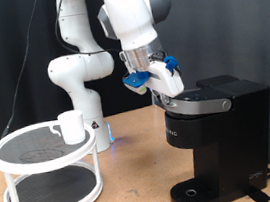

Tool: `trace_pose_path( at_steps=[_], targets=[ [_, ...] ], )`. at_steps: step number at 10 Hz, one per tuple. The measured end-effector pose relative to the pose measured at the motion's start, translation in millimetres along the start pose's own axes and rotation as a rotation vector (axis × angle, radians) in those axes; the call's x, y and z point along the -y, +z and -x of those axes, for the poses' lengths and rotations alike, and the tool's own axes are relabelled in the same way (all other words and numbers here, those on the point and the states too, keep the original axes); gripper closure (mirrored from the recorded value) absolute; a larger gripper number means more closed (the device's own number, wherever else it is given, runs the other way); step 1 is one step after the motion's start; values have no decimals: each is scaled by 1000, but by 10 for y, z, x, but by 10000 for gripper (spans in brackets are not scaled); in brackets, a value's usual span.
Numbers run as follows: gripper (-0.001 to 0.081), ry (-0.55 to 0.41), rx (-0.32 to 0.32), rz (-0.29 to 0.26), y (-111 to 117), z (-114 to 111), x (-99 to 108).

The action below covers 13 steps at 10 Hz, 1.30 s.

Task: Make a cup of coffee with the keurig machine

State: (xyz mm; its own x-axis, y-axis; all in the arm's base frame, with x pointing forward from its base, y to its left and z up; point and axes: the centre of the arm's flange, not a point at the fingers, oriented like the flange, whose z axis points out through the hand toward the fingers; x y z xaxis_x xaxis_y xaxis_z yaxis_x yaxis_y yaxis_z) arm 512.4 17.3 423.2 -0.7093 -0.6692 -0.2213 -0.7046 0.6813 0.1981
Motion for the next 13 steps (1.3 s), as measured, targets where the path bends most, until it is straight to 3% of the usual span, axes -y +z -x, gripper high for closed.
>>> trace_pose_path(
  at_steps=[4, 13],
  targets=[
    [806, 11, -9, -1, 164, -39, 63],
    [806, -21, 7, -6, 162, -98, 80]
  ],
)
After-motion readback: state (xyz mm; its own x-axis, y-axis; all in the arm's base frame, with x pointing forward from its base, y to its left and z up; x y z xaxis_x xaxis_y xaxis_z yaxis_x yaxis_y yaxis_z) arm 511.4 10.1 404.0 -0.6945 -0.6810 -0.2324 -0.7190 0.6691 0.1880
